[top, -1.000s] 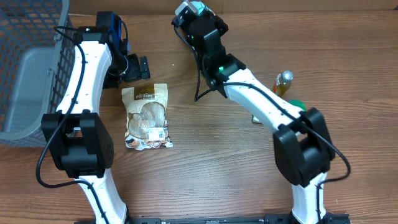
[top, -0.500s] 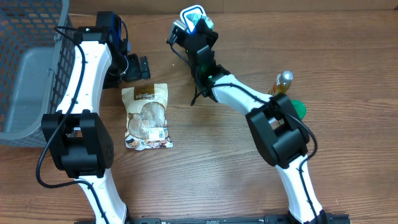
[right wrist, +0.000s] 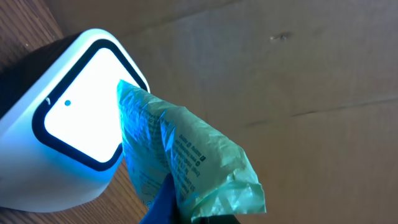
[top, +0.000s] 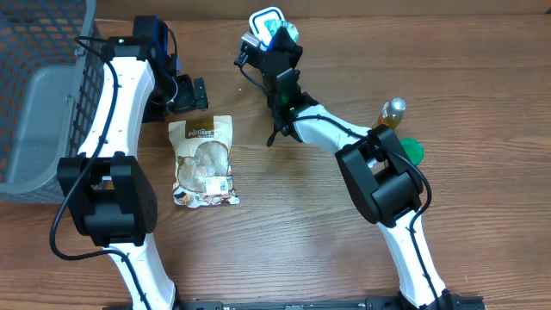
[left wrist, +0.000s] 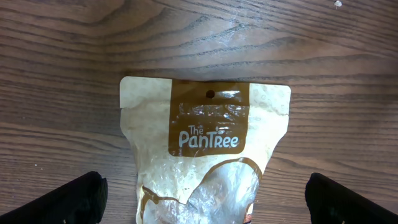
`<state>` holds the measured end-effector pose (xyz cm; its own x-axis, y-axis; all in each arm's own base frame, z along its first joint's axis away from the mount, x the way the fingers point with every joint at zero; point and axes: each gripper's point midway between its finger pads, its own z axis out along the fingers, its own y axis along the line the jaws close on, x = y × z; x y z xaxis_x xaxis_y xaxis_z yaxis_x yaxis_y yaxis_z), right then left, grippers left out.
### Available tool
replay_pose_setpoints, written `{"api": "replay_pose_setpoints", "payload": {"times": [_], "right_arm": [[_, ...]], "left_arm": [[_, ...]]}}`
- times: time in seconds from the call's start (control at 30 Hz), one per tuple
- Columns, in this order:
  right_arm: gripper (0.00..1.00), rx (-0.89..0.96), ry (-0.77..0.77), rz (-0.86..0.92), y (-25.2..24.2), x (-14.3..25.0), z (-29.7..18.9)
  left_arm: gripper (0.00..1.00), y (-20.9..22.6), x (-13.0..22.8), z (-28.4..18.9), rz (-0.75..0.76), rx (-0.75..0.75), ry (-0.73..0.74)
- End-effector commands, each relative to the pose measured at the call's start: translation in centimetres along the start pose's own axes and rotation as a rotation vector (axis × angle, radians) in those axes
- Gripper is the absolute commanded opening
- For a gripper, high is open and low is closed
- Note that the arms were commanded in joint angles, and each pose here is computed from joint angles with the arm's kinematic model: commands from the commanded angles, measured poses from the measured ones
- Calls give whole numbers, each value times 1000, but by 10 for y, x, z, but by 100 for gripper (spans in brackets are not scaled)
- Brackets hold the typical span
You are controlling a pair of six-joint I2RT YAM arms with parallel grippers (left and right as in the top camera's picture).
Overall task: Scan the item barcode
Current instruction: 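Hold the tissue pack against the white scanner window with the right gripper, then lower the tissue pack back down to the table with the right gripper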
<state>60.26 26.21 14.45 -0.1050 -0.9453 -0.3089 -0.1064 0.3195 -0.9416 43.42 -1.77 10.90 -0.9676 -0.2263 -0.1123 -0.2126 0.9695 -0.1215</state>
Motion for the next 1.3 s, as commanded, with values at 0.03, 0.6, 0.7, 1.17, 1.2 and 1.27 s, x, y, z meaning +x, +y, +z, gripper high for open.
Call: {"api": "replay_pose_setpoints", "payload": {"times": [0.03, 0.6, 0.7, 1.17, 1.2, 1.27], "right_arm": [[4, 6, -2, 58, -10, -3, 1], [4, 50, -19, 189, -24, -14, -4], [4, 74, -12, 233, -41, -15, -8], [4, -181, 145, 742, -93, 0, -73], [4, -219, 165, 786, -92, 2, -80], [4, -298, 210, 856, -88, 7, -96]], "left_arm": [[100, -2, -6, -15, 2, 17, -40], [100, -2, -6, -15, 2, 17, -41], [100, -2, -6, -15, 2, 17, -40], [100, -2, -6, -15, 2, 17, -41], [100, -2, -6, -15, 2, 17, -41], [100, -2, -6, -15, 2, 17, -41]]}}
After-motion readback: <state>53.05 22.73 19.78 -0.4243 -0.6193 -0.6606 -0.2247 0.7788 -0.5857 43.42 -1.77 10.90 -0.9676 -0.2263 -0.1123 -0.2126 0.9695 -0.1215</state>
